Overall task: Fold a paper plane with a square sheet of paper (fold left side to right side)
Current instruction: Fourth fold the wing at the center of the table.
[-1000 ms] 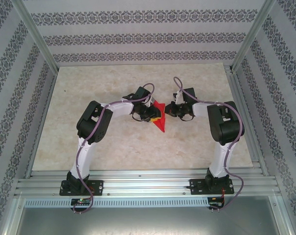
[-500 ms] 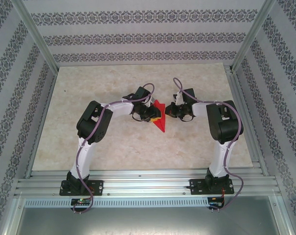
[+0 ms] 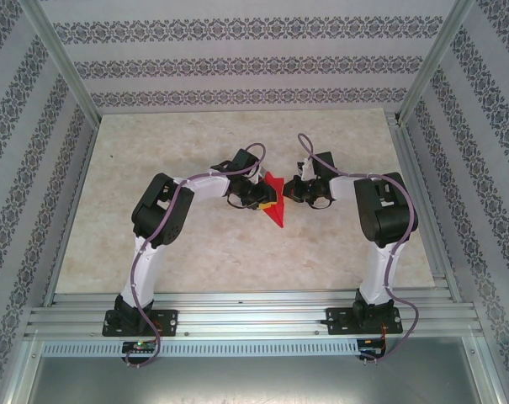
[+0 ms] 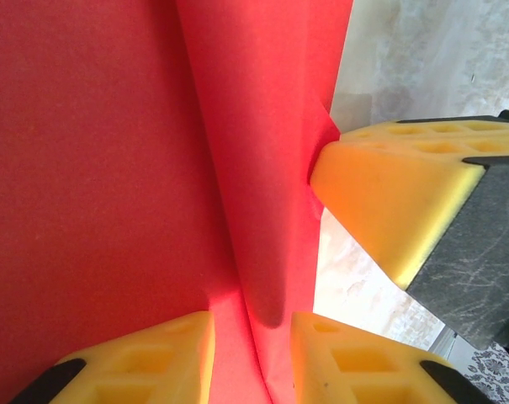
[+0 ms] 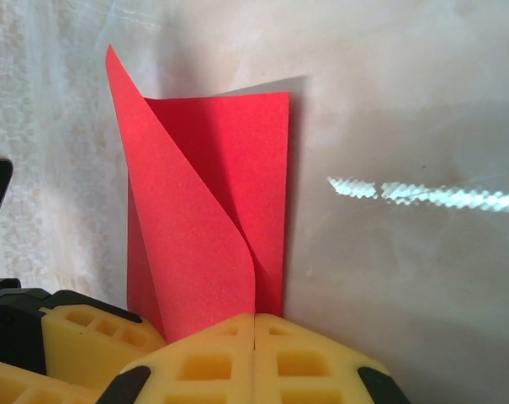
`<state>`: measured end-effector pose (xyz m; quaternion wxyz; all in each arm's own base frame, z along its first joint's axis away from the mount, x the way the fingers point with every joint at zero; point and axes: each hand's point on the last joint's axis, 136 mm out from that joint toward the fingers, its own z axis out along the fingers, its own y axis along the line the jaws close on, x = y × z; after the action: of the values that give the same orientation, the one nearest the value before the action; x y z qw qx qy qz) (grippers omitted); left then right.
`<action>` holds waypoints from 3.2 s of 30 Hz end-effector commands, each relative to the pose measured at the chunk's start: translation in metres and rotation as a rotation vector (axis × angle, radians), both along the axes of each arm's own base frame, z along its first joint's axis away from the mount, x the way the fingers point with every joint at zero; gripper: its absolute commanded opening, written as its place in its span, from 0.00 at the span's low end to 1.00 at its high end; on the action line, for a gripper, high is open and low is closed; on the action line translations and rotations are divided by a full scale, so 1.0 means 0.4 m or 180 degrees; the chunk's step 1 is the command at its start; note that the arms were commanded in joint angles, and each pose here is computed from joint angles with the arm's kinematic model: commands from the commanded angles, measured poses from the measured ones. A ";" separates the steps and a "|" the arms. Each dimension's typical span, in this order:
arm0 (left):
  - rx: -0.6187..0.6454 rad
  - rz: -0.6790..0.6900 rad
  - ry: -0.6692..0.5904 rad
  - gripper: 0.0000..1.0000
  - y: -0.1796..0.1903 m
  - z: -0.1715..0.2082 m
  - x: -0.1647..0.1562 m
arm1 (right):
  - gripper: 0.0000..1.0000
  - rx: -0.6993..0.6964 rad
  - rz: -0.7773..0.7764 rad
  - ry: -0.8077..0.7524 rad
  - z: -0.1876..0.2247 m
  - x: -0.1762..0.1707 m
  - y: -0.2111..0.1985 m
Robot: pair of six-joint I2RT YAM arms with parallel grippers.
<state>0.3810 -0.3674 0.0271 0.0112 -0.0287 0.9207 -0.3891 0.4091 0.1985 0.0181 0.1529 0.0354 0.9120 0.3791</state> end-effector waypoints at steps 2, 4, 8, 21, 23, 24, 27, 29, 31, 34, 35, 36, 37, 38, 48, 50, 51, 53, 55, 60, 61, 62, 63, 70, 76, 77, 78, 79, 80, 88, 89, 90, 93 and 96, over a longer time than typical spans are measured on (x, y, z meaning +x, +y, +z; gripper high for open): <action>0.0504 0.0027 0.0264 0.32 0.052 -0.165 -0.051 | 0.01 0.0096 0.0061 -0.0102 0.044 -0.009 0.026; 0.0503 0.0026 0.0260 0.32 0.051 -0.165 -0.050 | 0.01 0.0106 0.0062 -0.0091 0.045 -0.011 0.030; 0.0503 0.0025 0.0260 0.32 0.051 -0.164 -0.051 | 0.01 0.0084 0.0065 -0.0062 0.032 -0.015 0.032; 0.0511 0.0023 0.0267 0.32 0.053 -0.166 -0.052 | 0.01 -0.0204 -0.0022 0.0100 -0.027 -0.034 -0.008; 0.0503 0.0024 0.0257 0.32 0.051 -0.162 -0.051 | 0.01 -0.0219 -0.0010 0.0133 -0.035 -0.035 -0.009; 0.0498 0.0024 0.0259 0.32 0.051 -0.161 -0.051 | 0.01 -0.0241 -0.0009 0.0149 -0.040 -0.037 -0.010; 0.0476 0.0012 0.0211 0.32 0.049 -0.144 -0.047 | 0.01 -0.0348 -0.0015 0.0206 -0.059 -0.046 -0.022; 0.0410 -0.0006 0.0136 0.32 0.045 -0.112 -0.039 | 0.01 -0.0404 -0.0011 0.0242 -0.067 -0.050 -0.027; 0.0354 0.0004 0.0042 0.32 0.048 -0.072 -0.026 | 0.01 -0.0423 0.0000 0.0267 -0.072 -0.055 -0.029; 0.0279 0.0004 -0.0157 0.32 0.052 0.006 -0.008 | 0.01 -0.0446 0.0004 0.0273 -0.076 -0.056 -0.033; 0.0252 -0.0005 -0.0224 0.32 0.050 0.032 -0.003 | 0.01 -0.0448 0.0009 0.0271 -0.076 -0.056 -0.032; 0.0234 -0.0018 -0.0265 0.31 0.048 0.049 -0.001 | 0.01 -0.0452 0.0003 0.0273 -0.076 -0.056 -0.033; 0.0191 -0.0037 -0.0301 0.30 0.043 0.068 0.001 | 0.01 -0.0454 0.0007 0.0273 -0.077 -0.055 -0.033; 0.0128 -0.0056 -0.0315 0.27 0.035 0.083 0.002 | 0.01 -0.0446 0.0013 0.0269 -0.076 -0.054 -0.031; -0.0182 -0.0187 -0.0258 0.19 -0.041 0.076 0.003 | 0.01 -0.0462 -0.0002 0.0286 -0.079 -0.055 -0.034; -0.0173 -0.0197 -0.0245 0.19 -0.046 0.067 0.007 | 0.01 -0.0455 -0.0004 0.0280 -0.077 -0.054 -0.033; -0.0176 -0.0203 -0.0239 0.19 -0.049 0.063 0.009 | 0.01 -0.0462 -0.0005 0.0279 -0.077 -0.053 -0.034; -0.0185 -0.0211 -0.0238 0.19 -0.054 0.060 0.012 | 0.01 -0.0460 -0.0003 0.0276 -0.077 -0.052 -0.033; -0.0171 -0.0213 -0.0224 0.19 -0.056 0.053 0.012 | 0.01 -0.0460 -0.0003 0.0279 -0.076 -0.052 -0.032; -0.0077 -0.0212 -0.0170 0.19 -0.050 0.015 0.010 | 0.01 -0.0466 -0.0008 0.0271 -0.074 -0.049 -0.032; -0.0065 -0.0205 -0.0153 0.19 -0.048 0.007 0.010 | 0.01 -0.0461 -0.0001 0.0265 -0.072 -0.049 -0.030; -0.0059 -0.0209 -0.0147 0.19 -0.049 0.001 0.010 | 0.01 -0.0461 -0.0002 0.0269 -0.072 -0.049 -0.031; -0.0052 -0.0205 -0.0133 0.19 -0.048 -0.006 0.011 | 0.01 -0.0464 -0.0009 0.0276 -0.073 -0.049 -0.032; -0.0097 -0.0192 -0.0127 0.20 -0.056 -0.014 0.015 | 0.02 -0.0445 -0.0026 0.0224 -0.058 -0.036 -0.031; -0.0048 -0.0169 -0.0058 0.20 -0.051 -0.039 0.010 | 0.17 -0.0434 -0.0138 -0.0054 0.037 -0.006 -0.055; -0.0039 -0.0164 -0.0044 0.20 -0.050 -0.044 0.010 | 0.21 -0.0472 -0.0153 -0.0085 0.054 -0.009 -0.065; -0.0026 -0.0162 -0.0028 0.20 -0.048 -0.050 0.007 | 0.24 -0.0516 -0.0152 -0.0113 0.070 -0.016 -0.074; -0.0024 -0.0163 -0.0032 0.20 -0.049 -0.050 0.007 | 0.25 -0.0554 -0.0145 -0.0136 0.082 -0.025 -0.079; -0.0010 -0.0148 -0.0027 0.20 -0.046 -0.053 0.008 | 0.25 -0.0566 -0.0137 -0.0148 0.093 -0.039 -0.083; 0.0027 -0.0138 -0.0019 0.20 -0.043 -0.056 0.008 | 0.15 -0.0193 0.0157 -0.0056 0.098 -0.198 0.000; 0.0034 -0.0134 -0.0015 0.20 -0.041 -0.057 0.009 | 0.15 -0.0139 0.0183 -0.0052 0.096 -0.211 0.015; 0.0043 -0.0132 -0.0010 0.20 -0.040 -0.060 0.009 | 0.15 -0.0086 0.0215 -0.0057 0.096 -0.223 0.031; 0.0059 -0.0134 -0.0004 0.20 -0.040 -0.062 0.008 | 0.15 -0.0055 0.0307 -0.0077 0.093 -0.237 0.065; 0.0068 -0.0127 0.0002 0.20 -0.038 -0.064 0.008 | 0.15 -0.0079 0.0352 -0.0061 0.082 -0.235 0.083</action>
<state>0.3859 -0.3840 0.0269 0.0120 -0.0003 0.9143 -0.4050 0.3012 0.2206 0.0403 0.1182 -0.0144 0.9265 0.3570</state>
